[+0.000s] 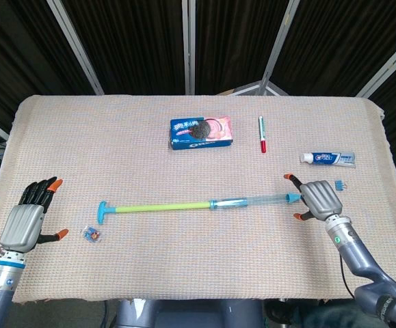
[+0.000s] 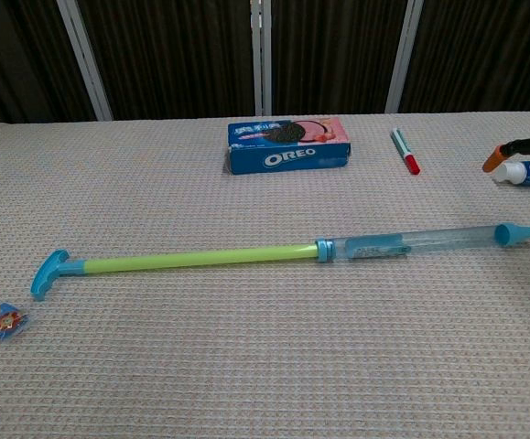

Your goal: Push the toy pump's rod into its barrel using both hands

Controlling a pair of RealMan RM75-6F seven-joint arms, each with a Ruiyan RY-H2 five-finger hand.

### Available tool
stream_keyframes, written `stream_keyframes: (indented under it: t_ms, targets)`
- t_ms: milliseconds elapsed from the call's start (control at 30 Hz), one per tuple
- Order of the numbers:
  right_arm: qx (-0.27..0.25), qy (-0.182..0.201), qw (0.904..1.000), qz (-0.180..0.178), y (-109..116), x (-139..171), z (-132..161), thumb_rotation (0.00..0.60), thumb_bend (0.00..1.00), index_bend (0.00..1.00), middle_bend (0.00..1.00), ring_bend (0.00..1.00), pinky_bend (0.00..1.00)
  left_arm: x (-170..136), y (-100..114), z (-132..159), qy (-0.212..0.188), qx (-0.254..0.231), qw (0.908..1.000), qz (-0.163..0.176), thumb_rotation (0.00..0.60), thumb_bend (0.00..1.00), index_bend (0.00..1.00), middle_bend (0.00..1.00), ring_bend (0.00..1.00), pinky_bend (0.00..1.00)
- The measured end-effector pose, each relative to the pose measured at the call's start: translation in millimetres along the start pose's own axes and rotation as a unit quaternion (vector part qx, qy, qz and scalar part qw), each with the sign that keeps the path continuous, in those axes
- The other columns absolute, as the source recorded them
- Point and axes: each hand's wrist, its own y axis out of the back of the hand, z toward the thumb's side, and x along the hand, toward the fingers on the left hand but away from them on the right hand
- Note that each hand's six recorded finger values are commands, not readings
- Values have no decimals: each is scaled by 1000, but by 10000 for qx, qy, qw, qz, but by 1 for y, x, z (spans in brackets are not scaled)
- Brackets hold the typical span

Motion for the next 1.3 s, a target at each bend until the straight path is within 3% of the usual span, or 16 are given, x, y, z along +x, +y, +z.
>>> stream_keyframes:
  t_ms: [167, 867, 1300]
  targets:
    - [0, 44, 9999, 92, -12, -18, 11, 600, 132, 369, 983, 1000, 1000, 2, -1, -2, 68, 2, 10000, -14, 600, 0, 0, 0, 0, 0]
    - [336, 34, 9992, 232, -41, -48, 22, 600, 169, 445, 983, 1000, 1000, 8, -7, -9, 222, 78, 9997, -116, 600, 0, 0, 0, 0, 0]
    - [386, 29, 9989, 251, -46, -52, 23, 600, 198, 494, 984, 1000, 1000, 9, -9, -10, 247, 100, 9995, -146, 600, 0, 0, 0, 0, 0]
